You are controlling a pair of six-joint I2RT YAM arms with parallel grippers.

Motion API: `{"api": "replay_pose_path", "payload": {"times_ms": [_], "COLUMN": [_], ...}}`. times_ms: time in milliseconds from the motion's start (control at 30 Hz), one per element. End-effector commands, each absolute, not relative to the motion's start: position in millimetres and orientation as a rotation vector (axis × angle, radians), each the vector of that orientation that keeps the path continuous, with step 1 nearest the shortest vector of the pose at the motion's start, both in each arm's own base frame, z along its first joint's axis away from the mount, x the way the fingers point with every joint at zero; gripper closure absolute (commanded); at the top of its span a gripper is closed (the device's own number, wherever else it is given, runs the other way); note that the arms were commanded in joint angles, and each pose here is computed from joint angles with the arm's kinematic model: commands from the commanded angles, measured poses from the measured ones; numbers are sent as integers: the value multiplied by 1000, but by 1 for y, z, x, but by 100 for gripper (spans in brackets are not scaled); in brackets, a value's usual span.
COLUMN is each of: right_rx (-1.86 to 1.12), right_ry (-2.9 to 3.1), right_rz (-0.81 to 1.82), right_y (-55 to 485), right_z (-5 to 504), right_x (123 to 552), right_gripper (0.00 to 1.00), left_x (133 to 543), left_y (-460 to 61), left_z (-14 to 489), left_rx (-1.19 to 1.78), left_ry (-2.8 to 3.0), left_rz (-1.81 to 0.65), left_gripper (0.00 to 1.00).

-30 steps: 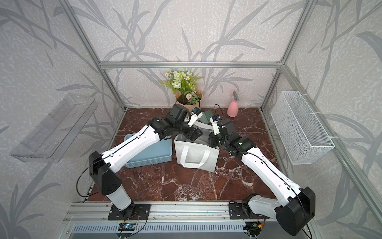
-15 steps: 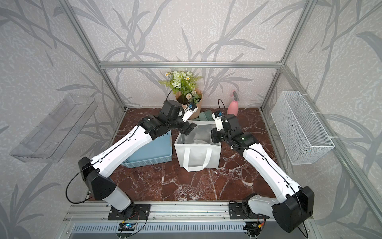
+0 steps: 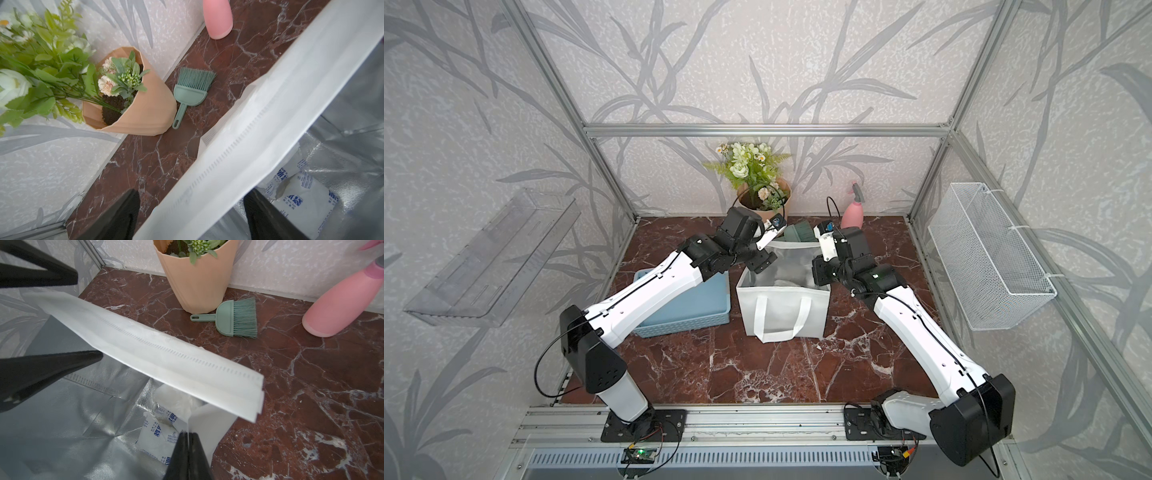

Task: Place the ice pack in the delivery bag
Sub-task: Adjust the delivery bag at the center of the board.

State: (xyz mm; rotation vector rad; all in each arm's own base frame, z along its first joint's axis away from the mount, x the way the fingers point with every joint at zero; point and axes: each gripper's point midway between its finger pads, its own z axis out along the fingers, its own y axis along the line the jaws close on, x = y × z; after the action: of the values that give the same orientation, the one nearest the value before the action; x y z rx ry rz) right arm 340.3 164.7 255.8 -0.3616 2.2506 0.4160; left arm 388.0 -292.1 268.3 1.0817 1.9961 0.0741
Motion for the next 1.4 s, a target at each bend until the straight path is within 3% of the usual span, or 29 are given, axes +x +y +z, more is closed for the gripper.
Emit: {"api": "replay_pose_path", "payload": {"times_ms": [0,133,267,600,867,933,1000,1133,1367], "right_rx": [-384,-396,-393,-461,-535,-538,-535,-496,-359], "right_ry": [2195,2169,2141,2144,2144,2142,2138,2096,2022], "right_rz": [399,362,352,385,485,498,521,548,544], "right_y": [162,158,157,166,187,190,193,193,176], "right_z": [274,280,283,282,280,282,287,311,337], "right_x": [357,374,392,428,450,454,455,448,404], "right_gripper": [94,96,100,100,99,93,78,56,52], "left_x": [389,373,357,320,320,321,323,327,324], "left_y": [-285,-294,-304,-336,-328,-324,-320,-310,-298], "left_z": [268,271,266,279,279,283,288,300,309], "left_rx": [1055,1064,1075,1076,1037,1024,1008,955,906], "left_ry": [2004,2033,2081,2111,2144,2140,2141,2154,2188], "left_rz": [101,-39,-178,-523,-473,-451,-424,-378,-346], "left_gripper": [19,34,34,34,30,29,29,28,30]}}
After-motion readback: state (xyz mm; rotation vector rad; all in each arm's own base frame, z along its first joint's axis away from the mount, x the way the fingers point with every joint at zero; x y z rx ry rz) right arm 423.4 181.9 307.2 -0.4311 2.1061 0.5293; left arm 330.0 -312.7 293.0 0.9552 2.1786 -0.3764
